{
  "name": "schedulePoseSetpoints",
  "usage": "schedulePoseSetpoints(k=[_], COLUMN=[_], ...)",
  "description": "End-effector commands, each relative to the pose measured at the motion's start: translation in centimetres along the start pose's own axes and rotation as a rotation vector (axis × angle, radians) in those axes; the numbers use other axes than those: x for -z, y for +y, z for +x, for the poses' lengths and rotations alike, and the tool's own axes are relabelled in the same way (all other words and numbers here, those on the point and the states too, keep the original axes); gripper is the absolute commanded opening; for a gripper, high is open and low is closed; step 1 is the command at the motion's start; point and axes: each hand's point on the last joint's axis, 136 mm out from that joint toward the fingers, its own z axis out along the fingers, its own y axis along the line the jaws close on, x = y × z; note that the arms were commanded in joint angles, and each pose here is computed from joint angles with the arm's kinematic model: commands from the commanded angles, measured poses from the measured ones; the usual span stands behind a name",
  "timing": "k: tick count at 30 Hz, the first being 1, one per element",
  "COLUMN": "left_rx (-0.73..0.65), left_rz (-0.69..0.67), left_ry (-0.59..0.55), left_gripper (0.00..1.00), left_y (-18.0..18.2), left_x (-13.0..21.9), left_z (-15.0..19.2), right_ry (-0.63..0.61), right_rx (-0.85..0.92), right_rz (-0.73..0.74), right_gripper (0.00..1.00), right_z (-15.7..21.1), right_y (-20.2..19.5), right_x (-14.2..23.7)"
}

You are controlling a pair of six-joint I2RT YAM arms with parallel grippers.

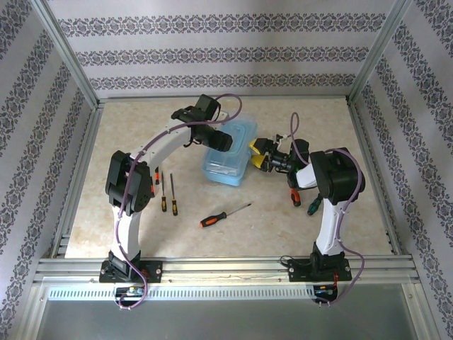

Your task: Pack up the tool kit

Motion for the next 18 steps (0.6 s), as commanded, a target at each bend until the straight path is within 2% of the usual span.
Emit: schedulePoseSetpoints(k=[1, 11, 18], left_rx=[0.021, 0.033, 0.083], left_rz=[-0.165, -0.162, -0.044], left_ry=[0.34, 0.35, 0.291], left_gripper=[0.24, 0.23, 0.25], left_y=[3.6, 3.5, 0.8], left_x=[-5.3, -5.4, -3.7], left_z=[9.4, 9.6, 7.6], right_ry=[0.013, -0.047, -0.08], right_rx=[0.292, 0.264, 0.231], right_rz=[-0.209, -0.179, -0.155], right_gripper=[0.74, 0.7, 0.64], right_z=[0.6, -0.8, -1.2], right_y=[9.7, 8.5, 7.3], right_x=[1.9, 5.0, 6.4])
